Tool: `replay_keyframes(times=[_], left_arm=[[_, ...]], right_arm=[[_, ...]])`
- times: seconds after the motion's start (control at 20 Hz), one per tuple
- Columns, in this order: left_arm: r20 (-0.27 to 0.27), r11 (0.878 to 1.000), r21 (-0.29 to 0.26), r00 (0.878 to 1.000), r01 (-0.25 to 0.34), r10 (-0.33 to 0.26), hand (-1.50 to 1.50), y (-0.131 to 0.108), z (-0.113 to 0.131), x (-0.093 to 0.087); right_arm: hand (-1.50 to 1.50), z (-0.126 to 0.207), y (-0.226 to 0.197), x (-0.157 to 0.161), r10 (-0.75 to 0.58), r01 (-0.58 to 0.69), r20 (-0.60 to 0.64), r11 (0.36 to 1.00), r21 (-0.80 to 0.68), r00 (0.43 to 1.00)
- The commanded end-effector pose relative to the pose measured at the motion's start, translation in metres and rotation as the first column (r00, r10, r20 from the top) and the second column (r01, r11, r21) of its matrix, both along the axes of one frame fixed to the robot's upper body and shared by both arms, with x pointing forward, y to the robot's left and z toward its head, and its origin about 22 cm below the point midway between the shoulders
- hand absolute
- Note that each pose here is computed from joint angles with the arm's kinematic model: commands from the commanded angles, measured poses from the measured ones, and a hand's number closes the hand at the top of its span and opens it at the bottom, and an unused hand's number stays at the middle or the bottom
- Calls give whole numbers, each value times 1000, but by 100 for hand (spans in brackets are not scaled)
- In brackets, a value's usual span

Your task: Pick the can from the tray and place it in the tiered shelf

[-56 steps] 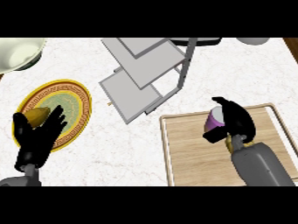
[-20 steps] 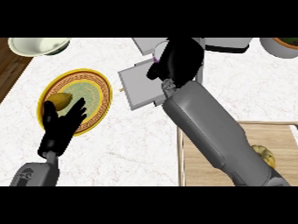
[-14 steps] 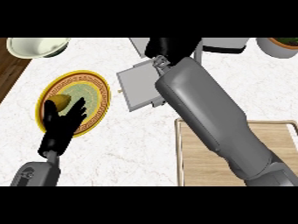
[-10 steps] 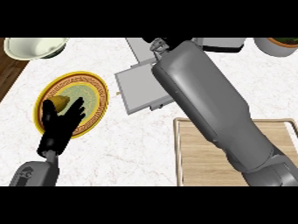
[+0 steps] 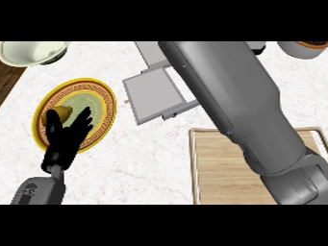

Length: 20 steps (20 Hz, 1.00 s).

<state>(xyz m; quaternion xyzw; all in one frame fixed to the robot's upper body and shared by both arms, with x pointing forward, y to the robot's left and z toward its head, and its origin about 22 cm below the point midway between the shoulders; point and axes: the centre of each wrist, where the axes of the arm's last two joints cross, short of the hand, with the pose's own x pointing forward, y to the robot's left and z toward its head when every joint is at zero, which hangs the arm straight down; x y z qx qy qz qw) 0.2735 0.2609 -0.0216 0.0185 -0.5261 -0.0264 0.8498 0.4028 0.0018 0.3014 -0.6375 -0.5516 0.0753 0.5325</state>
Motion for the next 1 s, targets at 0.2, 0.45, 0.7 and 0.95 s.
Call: replay_keyframes(times=[0.2, 0.45, 0.7, 0.95], left_arm=[[15, 1000, -8, 1000, 5, -5, 0, -7, 2, 1], [8, 999, -2, 999, -35, 35, 0, 19, 2, 2], [24, 1000, 2, 999, -28, 28, 0, 8, 3, 7], [19, 999, -8, 999, -46, 46, 0, 9, 0, -4]], right_arm=[[150, 46, 8, 1, -196, 208, -85, 963, 173, 977], [150, 43, 10, 10, -222, 241, -141, 960, 139, 965], [150, 29, 6, 20, -233, 256, -154, 954, 154, 960], [150, 12, 3, 27, -258, 279, -156, 952, 129, 953]])
